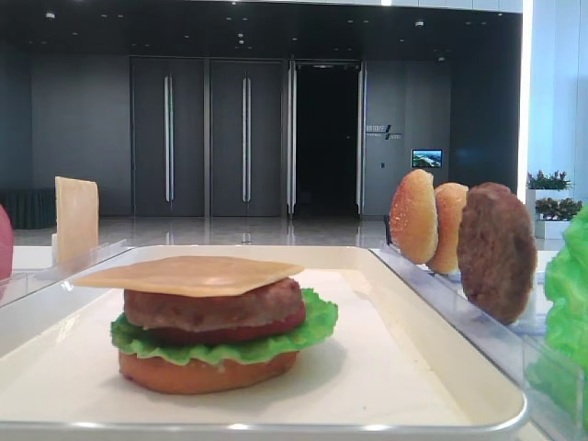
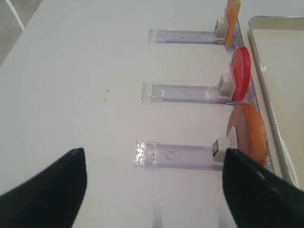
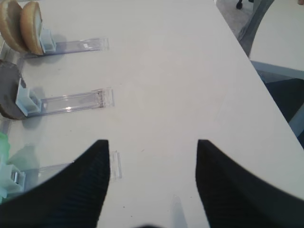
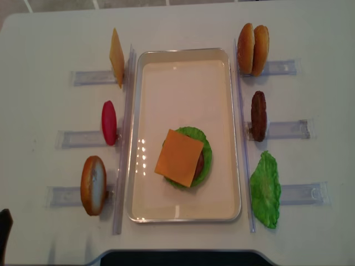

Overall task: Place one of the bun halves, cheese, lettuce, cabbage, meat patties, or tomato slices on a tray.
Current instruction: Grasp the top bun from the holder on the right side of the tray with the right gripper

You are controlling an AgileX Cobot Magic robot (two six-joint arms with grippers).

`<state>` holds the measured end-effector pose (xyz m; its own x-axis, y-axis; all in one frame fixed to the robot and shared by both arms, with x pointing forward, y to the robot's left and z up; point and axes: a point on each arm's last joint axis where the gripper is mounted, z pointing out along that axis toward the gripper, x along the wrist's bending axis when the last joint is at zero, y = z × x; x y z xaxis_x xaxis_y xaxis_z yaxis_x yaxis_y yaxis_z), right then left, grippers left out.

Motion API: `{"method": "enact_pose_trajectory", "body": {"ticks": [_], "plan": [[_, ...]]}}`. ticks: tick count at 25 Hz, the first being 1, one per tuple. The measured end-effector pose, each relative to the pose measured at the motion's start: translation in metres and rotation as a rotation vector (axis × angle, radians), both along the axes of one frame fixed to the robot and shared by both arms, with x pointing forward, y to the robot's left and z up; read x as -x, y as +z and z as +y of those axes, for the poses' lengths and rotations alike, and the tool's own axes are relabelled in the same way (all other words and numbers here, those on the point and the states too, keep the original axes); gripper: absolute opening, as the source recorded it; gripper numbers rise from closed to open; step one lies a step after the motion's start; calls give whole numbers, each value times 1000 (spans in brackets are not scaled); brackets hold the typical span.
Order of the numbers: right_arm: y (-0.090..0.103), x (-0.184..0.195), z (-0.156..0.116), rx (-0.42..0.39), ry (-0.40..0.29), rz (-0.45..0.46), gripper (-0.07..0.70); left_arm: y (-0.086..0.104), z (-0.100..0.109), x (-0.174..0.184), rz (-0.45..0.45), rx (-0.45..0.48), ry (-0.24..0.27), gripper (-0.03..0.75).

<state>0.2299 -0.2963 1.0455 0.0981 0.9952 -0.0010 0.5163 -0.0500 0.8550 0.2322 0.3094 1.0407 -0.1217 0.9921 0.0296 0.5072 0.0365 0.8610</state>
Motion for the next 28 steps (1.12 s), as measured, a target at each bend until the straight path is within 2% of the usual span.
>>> {"method": "enact_pose_trajectory", "body": {"ticks": [14,16,21,28], "plan": [[0,-2,2,-19,12,10,414,0,0,0,0,0,0,692],[0,-11,3,-51,26,67,414,0,0,0,0,0,0,692],[1,-45,3,-106,52,277,414,0,0,0,0,0,0,692],[19,-100,2,-187,83,529,414,0,0,0,0,0,0,692]]}}
